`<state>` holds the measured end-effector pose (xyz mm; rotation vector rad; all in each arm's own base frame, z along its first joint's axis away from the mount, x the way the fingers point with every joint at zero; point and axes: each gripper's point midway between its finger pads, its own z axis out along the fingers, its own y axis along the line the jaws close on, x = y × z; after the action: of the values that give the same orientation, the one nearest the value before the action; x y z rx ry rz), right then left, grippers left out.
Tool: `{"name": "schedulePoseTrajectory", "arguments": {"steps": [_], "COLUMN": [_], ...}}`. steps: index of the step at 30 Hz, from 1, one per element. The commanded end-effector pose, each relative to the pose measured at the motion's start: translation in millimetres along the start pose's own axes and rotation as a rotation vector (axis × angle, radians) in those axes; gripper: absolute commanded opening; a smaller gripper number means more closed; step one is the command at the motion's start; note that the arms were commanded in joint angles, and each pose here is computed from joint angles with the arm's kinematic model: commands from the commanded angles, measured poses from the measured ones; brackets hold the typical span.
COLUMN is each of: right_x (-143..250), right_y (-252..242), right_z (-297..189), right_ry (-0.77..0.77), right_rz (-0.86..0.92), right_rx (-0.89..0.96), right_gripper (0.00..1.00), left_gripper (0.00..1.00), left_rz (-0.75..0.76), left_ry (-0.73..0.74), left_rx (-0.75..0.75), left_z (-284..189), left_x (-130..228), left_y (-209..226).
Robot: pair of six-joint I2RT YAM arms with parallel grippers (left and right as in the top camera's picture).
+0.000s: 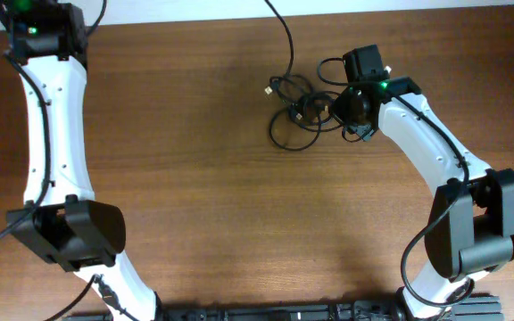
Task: Untangle cables
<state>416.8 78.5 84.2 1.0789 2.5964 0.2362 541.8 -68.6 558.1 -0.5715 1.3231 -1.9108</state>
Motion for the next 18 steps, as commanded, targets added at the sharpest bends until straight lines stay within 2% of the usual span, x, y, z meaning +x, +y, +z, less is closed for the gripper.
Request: {"name": "schedulePoseTrajectory", "arguments": {"steps": [1,2,3,4,5,6,8,10,12,13,14,15,16,17,18], "right_x": [-4.8,-4.9,-4.7,-4.7,-4.7,-4.7,-4.8,-4.9,-4.8,-4.8,-4.7,-3.8,2.6,14.3,24.5], "right_y": [-5.5,-5.4,-5.4,-5.4,-5.5,-5.4,-5.4,-5.3,-5.4,-5.2,-5.2,-1.4,16.9,42.3,59.6], "right_z": [2.5,2.5,2.5,2.5,2.5,2.5,2.5,2.5,2.5,2.5,2.5,2.6,1.7,-3.1,-9.5], "right_ry": [-0.015,-0.016,-0.015,-0.015,-0.015,-0.015,-0.015,-0.015,-0.015,-0.015,-0.014,-0.007,0.032,0.079,0.113], "right_rz": [-0.004,-0.004,-0.004,-0.004,-0.004,-0.004,-0.004,-0.004,-0.005,-0.032,-0.044,-0.083,-0.235,-0.417,-0.516], "right_rx": [0.024,0.024,0.024,0.024,0.024,0.024,0.024,0.023,0.024,0.023,0.023,0.005,-0.090,-0.237,-0.350], "right_gripper": [0.04,0.04,0.04,0.04,0.04,0.04,0.04,0.04,0.04,0.04,0.04,0.04,0.05,0.10,0.13], "left_gripper": [0.00,0.00,0.00,0.00,0.00,0.00,0.00,0.00,0.00,0.00,0.00,0.00,0.00,0.00,0.00], "left_rz": [0.215,0.255,0.273,0.278,0.292,0.332,0.353,0.371,0.346,0.476,0.520,0.544,0.568,0.631,0.718], "left_ry": [-0.285,-0.391,-0.577,-0.650,-0.673,-0.717,-0.873,-0.881,-0.836,-0.829,-0.810,-0.764,-0.682,-0.611,-0.576], "left_rx": [-0.061,-0.098,-0.143,-0.135,-0.107,-0.011,0.070,0.026,-0.118,-0.213,-0.236,-0.240,-0.179,-0.083,0.023], "left_z": [-13.5,-20.4,-36.6,-43.8,-45.3,-48.4,-68.3,-70.7,-66.9,-68.2,-66.0,-60.7,-49.0,-38.1,-32.9], "left_x": [-49.8,-68.4,-97.7,-107.9,-110.0,-111.6,-127.1,-131.3,-132.5,-134.0,-131.9,-126.9,-114.0,-97.4,-81.7], "left_y": [0.7,6.8,12.7,9.1,1.1,-24.3,-46.4,-39.5,-5.7,2.1,3.7,4.5,-6.3,-27.7,-53.9]}}
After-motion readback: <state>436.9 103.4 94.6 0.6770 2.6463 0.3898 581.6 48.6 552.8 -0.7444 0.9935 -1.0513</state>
